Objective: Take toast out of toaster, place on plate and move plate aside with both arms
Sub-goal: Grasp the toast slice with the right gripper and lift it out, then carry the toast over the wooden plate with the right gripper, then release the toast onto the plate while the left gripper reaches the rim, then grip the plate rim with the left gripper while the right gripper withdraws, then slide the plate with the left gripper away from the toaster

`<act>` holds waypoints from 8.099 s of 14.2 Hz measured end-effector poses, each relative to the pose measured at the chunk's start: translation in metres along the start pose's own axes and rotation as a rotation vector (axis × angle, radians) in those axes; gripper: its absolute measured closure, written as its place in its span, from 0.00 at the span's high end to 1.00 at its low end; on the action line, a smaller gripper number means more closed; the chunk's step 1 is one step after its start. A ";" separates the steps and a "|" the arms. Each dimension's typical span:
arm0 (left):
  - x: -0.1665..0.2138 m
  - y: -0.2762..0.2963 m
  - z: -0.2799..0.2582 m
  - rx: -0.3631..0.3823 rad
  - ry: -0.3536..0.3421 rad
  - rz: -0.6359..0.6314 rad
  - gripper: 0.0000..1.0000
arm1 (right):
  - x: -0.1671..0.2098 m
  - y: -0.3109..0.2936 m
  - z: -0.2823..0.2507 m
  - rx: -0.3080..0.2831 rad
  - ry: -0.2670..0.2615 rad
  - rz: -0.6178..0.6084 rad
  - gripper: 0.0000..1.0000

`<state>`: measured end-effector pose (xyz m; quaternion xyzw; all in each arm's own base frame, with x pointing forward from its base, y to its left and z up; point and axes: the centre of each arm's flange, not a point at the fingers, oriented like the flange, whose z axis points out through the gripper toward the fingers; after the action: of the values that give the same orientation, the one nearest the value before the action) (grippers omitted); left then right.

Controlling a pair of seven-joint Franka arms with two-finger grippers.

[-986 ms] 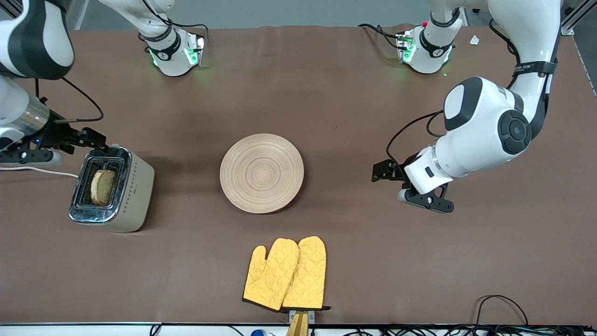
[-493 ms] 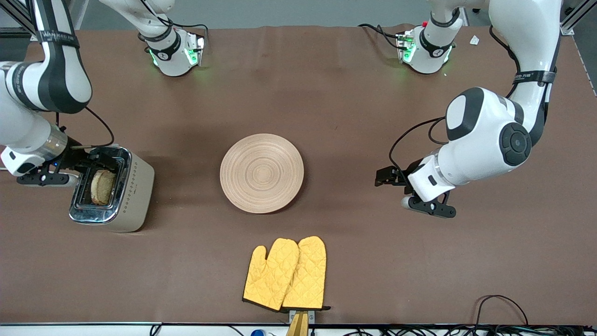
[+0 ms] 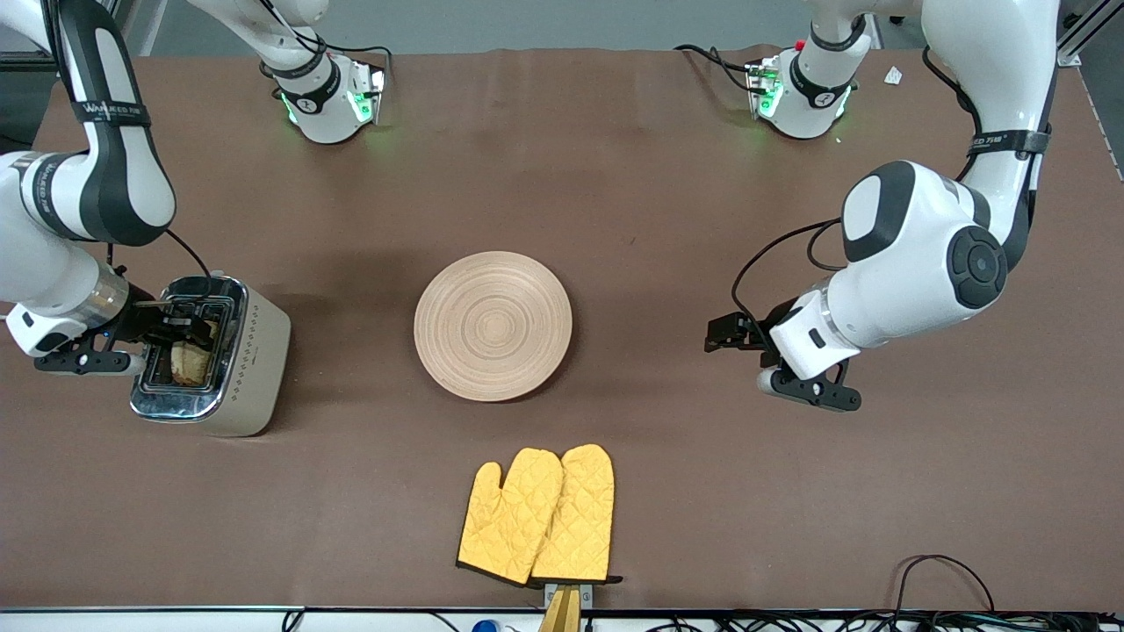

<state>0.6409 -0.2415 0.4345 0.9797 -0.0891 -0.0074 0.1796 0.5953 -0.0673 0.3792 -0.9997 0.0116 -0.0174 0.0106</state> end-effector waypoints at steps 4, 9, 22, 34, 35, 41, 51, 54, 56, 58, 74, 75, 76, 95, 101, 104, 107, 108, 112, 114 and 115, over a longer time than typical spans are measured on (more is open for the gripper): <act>0.000 0.000 -0.002 -0.001 0.003 0.001 1.00 | 0.003 -0.001 -0.005 -0.003 0.005 -0.004 0.11; 0.000 0.003 -0.002 -0.001 0.000 0.004 1.00 | 0.017 -0.032 -0.096 0.005 -0.102 -0.027 0.10; 0.003 -0.013 -0.007 -0.008 0.008 -0.024 1.00 | -0.025 -0.306 -0.086 0.237 -0.072 0.119 0.10; 0.010 -0.036 0.025 -0.180 -0.040 -0.097 1.00 | -0.118 -0.423 0.013 0.315 0.094 0.111 0.10; 0.011 -0.040 0.032 -0.206 -0.048 -0.097 1.00 | -0.121 -0.418 0.024 0.309 0.111 0.109 0.10; 0.016 -0.054 0.083 -0.397 -0.084 -0.099 1.00 | -0.126 -0.398 0.057 0.286 0.138 0.082 0.10; 0.011 -0.038 0.194 -0.616 -0.017 -0.146 0.98 | -0.133 -0.331 0.110 0.216 0.154 0.002 0.10; -0.003 -0.028 0.229 -0.651 -0.021 -0.103 0.92 | -0.136 -0.313 0.121 0.193 0.136 -0.018 0.10; -0.010 -0.028 0.243 -0.654 -0.033 -0.087 0.82 | -0.140 -0.304 0.129 0.181 0.121 -0.016 0.07; -0.014 -0.023 0.254 -0.654 -0.049 -0.076 0.76 | -0.145 -0.301 0.135 0.173 0.107 -0.014 0.12; -0.053 0.038 0.337 -0.679 -0.018 -0.015 0.52 | -0.071 -0.166 -0.053 0.091 -0.001 0.035 1.00; -0.056 0.041 0.340 -0.674 -0.019 -0.011 0.52 | -0.066 -0.155 -0.075 0.069 -0.016 0.036 1.00; -0.058 0.047 0.342 -0.670 -0.022 -0.005 0.47 | -0.062 -0.146 -0.095 0.056 -0.032 0.032 1.00; 0.010 0.009 0.213 -0.685 0.177 -0.118 0.09 | -0.051 -0.045 -0.268 -0.033 -0.001 -0.057 1.00; 0.031 -0.084 0.154 -0.671 0.225 -0.137 0.09 | -0.050 -0.044 -0.265 -0.032 -0.009 -0.057 1.00; 0.031 -0.150 0.127 -0.681 0.207 -0.145 0.09 | -0.052 -0.044 -0.263 -0.031 -0.031 -0.057 1.00; 0.023 -0.212 0.098 -0.690 0.187 -0.151 0.09 | -0.052 -0.045 -0.263 -0.030 -0.032 -0.057 1.00; 0.018 -0.232 0.090 -0.684 0.179 -0.150 0.09 | -0.052 -0.045 -0.263 -0.030 -0.032 -0.057 1.00; -0.003 -0.313 0.053 -0.680 0.172 -0.140 0.09 | -0.052 -0.045 -0.263 -0.031 -0.032 -0.057 1.00; -0.016 -0.346 0.044 -0.672 0.192 -0.112 0.09 | -0.052 -0.045 -0.263 -0.031 -0.032 -0.058 1.00; -0.022 -0.361 0.043 -0.664 0.195 -0.099 0.09 | -0.052 -0.045 -0.263 -0.031 -0.032 -0.058 1.00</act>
<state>0.6791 0.0798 0.2665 0.8671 -0.0167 0.0492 0.4955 0.5347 -0.0268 0.6415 -0.9998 -0.0171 -0.0017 -0.0050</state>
